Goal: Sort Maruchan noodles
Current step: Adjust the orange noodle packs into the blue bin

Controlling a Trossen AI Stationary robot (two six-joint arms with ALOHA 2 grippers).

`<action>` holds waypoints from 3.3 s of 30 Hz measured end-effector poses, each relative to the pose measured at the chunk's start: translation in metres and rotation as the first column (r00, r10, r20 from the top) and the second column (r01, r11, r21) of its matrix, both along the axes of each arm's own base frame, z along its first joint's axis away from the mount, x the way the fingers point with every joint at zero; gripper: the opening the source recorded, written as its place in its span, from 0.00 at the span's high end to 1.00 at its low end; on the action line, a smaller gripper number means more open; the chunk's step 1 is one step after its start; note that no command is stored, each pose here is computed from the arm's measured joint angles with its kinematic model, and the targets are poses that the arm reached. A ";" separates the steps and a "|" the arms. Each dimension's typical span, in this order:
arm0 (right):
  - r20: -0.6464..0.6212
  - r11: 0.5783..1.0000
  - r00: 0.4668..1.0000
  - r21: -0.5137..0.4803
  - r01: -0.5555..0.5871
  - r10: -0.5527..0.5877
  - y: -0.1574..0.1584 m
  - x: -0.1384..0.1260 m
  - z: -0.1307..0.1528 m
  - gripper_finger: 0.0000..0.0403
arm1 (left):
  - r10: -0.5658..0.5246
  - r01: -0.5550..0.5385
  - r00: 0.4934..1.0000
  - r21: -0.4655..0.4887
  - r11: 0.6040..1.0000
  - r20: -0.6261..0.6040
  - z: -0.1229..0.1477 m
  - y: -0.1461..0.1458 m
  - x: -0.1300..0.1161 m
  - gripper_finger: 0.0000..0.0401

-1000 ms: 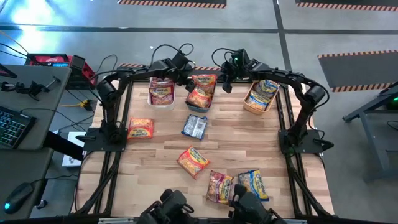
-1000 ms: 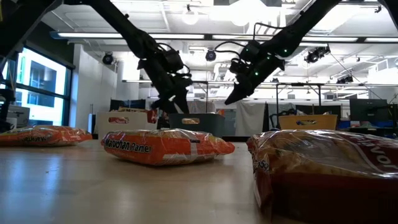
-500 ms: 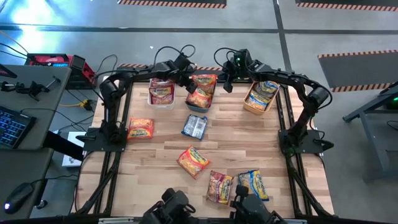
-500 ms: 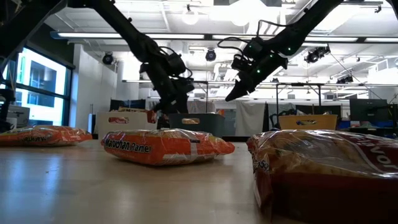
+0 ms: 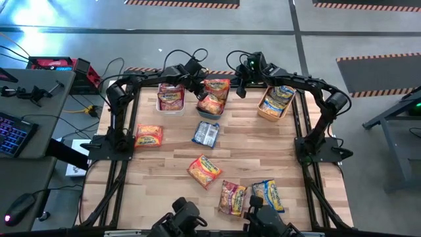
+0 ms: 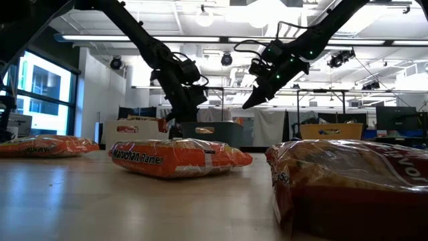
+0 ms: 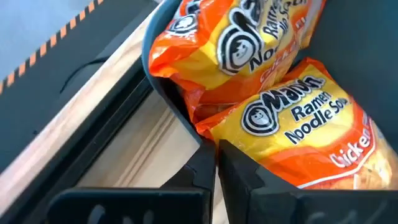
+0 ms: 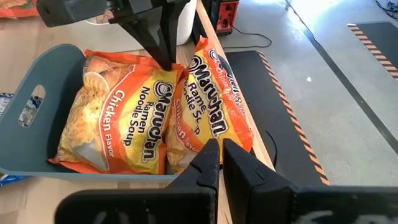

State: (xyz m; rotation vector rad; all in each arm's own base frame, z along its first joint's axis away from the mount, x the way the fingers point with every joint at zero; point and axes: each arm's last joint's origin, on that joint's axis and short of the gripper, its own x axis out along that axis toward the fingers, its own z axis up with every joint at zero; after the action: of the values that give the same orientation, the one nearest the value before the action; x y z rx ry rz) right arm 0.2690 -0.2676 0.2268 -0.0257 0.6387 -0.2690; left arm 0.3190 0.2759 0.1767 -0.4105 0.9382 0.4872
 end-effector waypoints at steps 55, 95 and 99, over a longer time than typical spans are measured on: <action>0.134 0.900 0.898 0.069 -0.431 0.419 -0.006 0.082 -0.060 0.77 | -0.488 0.447 0.870 0.303 0.841 0.070 0.058 -0.052 0.028 1.00; 0.003 0.947 0.950 0.077 -0.312 0.313 -0.014 0.047 -0.028 1.00 | -0.083 0.083 0.996 -0.020 0.996 0.009 0.009 -0.005 -0.003 0.98; -0.025 0.956 0.958 0.065 -0.285 0.287 -0.012 0.050 -0.028 0.98 | -0.173 0.173 0.983 0.010 0.985 0.058 0.013 -0.012 0.006 1.00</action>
State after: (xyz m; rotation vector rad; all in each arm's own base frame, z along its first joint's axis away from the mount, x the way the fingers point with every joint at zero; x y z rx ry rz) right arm 0.3190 -0.2798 0.1984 -0.0641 0.6685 0.0315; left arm 0.3247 0.2642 0.1894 -0.3337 0.9067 0.3173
